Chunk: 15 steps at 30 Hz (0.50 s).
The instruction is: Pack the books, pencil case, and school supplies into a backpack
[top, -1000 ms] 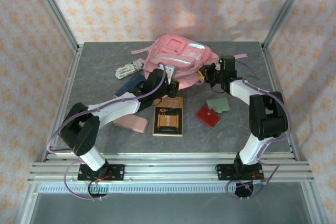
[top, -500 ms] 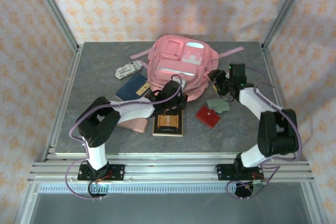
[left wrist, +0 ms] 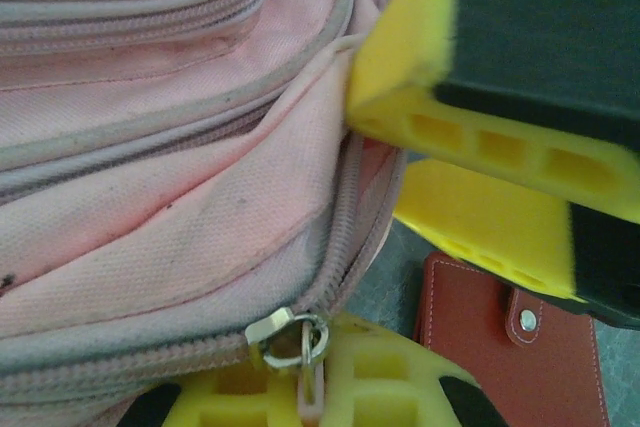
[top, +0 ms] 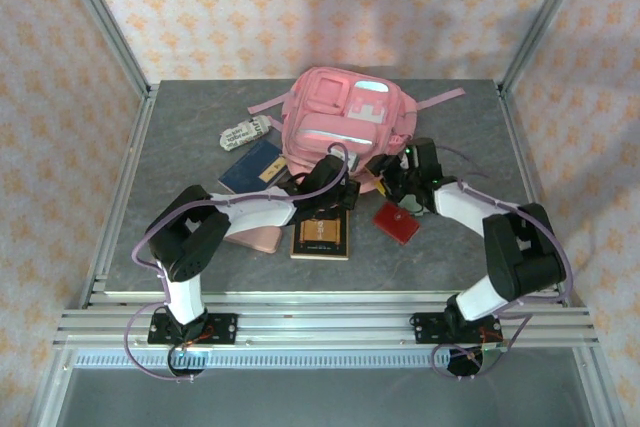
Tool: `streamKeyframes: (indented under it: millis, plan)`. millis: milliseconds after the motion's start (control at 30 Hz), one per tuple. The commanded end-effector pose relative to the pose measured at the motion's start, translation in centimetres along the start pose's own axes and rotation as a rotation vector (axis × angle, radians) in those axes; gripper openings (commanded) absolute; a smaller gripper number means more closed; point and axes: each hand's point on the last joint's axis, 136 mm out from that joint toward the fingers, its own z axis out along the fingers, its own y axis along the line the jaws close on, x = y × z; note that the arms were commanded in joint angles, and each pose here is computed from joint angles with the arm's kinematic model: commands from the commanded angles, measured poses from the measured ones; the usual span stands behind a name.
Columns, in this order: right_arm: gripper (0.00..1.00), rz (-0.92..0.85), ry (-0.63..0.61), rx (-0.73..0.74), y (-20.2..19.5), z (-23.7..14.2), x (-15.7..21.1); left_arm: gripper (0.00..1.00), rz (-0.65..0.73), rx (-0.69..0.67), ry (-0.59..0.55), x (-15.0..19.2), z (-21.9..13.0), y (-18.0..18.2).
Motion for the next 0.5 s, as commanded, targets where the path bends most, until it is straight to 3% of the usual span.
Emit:
streamKeyframes:
  millis: [0, 100, 167, 467]
  plan:
    - [0.41, -0.023, -0.040, -0.075, 2.8, 1.4, -1.1, 0.00, 0.043, 0.108, -0.030, -0.8, -0.4, -3.7]
    - [0.10, -0.011, -0.039, -0.068, 2.2, 2.3, -1.3, 0.00, 0.038, 0.086, -0.013, -0.3, -0.3, -3.2]
    - [0.00, -0.010, -0.053, -0.049, 1.7, 2.4, -1.5, 0.00, 0.039, 0.066, -0.006, -0.1, -0.3, -2.8]
    - [0.00, 0.021, -0.149, -0.049, 0.5, -0.2, -4.2, 0.00, -0.018, -0.059, 0.005, -0.3, -2.3, 3.1]
